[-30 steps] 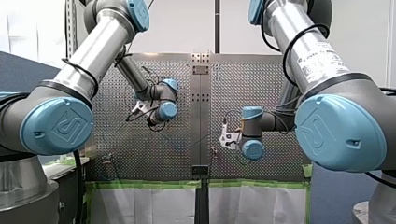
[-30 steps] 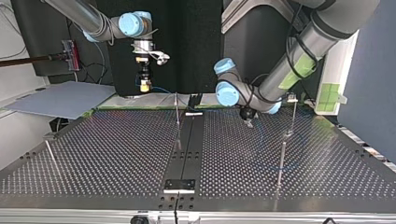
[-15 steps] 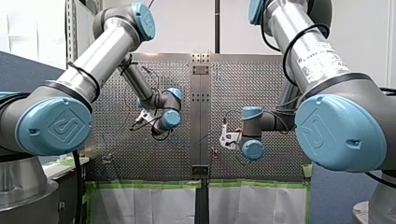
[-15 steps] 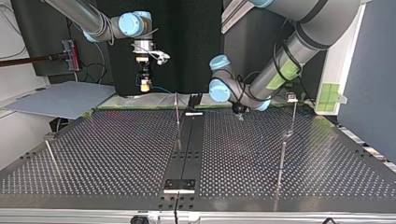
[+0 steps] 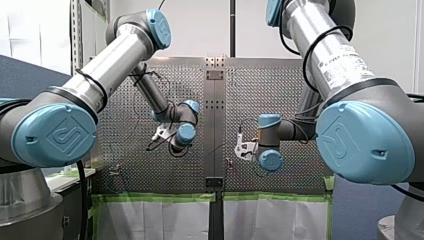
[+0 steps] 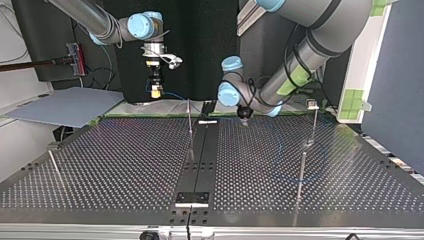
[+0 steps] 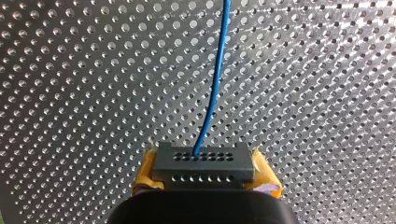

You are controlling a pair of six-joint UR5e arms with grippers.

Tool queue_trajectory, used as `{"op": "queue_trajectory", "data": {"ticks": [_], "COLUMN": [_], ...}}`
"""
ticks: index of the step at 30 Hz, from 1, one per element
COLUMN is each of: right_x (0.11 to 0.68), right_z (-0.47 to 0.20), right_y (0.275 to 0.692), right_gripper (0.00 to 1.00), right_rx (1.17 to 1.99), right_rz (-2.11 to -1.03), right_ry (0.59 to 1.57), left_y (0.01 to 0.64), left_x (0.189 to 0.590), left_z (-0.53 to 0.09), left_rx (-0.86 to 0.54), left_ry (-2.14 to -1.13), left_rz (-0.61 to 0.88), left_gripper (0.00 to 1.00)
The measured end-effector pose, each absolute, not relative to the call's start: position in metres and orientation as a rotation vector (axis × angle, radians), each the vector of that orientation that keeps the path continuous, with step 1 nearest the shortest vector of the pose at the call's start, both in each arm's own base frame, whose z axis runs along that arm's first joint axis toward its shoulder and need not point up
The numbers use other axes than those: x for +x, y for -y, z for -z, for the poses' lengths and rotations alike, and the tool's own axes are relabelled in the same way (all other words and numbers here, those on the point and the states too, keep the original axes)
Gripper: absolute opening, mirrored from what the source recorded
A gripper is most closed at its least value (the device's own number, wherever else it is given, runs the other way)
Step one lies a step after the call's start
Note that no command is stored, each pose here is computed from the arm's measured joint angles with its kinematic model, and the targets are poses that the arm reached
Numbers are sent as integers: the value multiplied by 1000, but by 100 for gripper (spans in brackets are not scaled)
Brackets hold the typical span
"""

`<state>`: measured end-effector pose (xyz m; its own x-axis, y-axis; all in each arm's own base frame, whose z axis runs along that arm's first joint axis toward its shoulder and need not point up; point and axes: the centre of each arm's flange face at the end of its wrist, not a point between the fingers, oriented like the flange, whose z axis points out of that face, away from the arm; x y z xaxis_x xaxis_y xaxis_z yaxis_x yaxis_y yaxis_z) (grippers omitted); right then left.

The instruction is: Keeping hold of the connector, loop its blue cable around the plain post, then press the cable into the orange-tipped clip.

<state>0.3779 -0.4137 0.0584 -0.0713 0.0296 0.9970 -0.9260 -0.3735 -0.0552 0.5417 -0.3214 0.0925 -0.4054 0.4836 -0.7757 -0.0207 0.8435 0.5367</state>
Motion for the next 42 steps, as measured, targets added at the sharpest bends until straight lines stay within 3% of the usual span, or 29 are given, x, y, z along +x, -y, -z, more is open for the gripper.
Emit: {"op": "queue_trajectory", "data": {"ticks": [22,32,42], "right_x": [373,362,352], "right_z": [-57,-56,-56], "right_y": [417,426,440], "right_gripper": [0,0,0], "right_rx": [1421,1429,1468], "right_rz": [-1543,-1505,-1434], "right_ry": [1032,1056,1069], "left_y": [336,336,342], "left_x": [538,532,535], "left_z": [-84,-62,-60], "left_rx": [316,306,245], "left_ry": [-2016,-2143,-2153], "left_rz": [-274,-151,10], "left_gripper": [100,100,100]}}
